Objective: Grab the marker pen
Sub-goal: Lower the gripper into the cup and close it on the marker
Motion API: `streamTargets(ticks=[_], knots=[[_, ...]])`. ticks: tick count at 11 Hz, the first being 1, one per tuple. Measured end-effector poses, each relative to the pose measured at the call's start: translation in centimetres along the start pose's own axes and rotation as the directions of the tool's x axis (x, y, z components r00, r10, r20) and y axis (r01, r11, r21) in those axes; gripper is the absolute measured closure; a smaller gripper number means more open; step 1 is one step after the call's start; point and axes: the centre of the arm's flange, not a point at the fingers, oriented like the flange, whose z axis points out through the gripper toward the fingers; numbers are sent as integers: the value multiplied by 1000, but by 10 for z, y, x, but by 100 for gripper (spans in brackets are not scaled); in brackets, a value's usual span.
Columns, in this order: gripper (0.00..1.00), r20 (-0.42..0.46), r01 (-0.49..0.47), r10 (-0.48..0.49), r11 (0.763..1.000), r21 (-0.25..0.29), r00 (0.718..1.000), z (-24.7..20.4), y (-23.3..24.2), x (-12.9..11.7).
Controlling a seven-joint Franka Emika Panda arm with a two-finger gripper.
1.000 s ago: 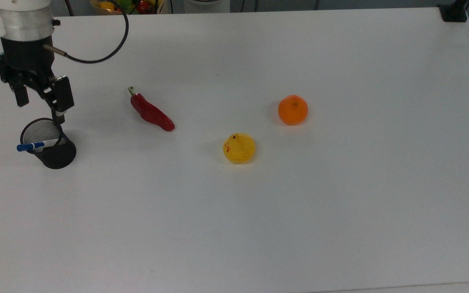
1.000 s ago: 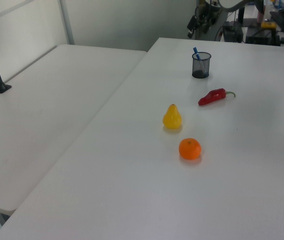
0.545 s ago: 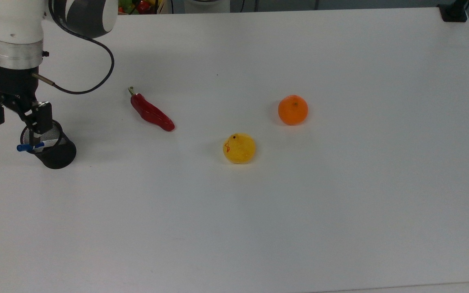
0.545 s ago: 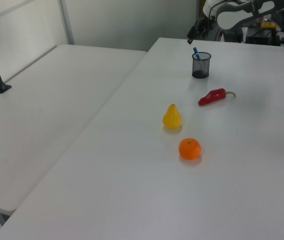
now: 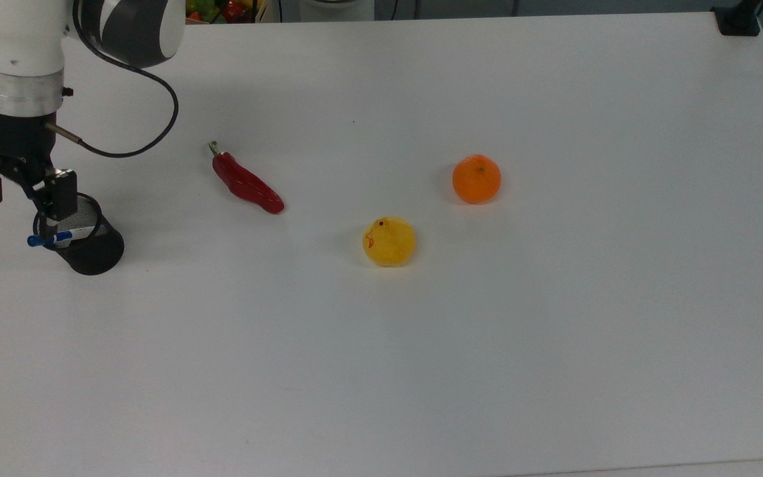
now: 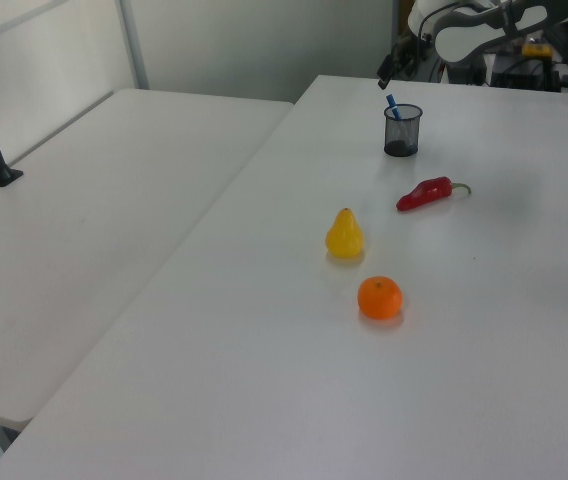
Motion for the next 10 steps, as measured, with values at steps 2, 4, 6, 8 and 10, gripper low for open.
streamTargets(ticks=[2,4,6,8,10], knots=[[5,17,3,-3,1000,0,1000,12,-2,-6],[4,39,19,-19,1000,-7,999,27,-4,-14],[7,56,38,-37,999,-14,998,40,-6,-21],[15,52,39,-39,999,-15,998,39,-7,-20],[50,5,38,-38,999,-6,999,35,-7,-14]])
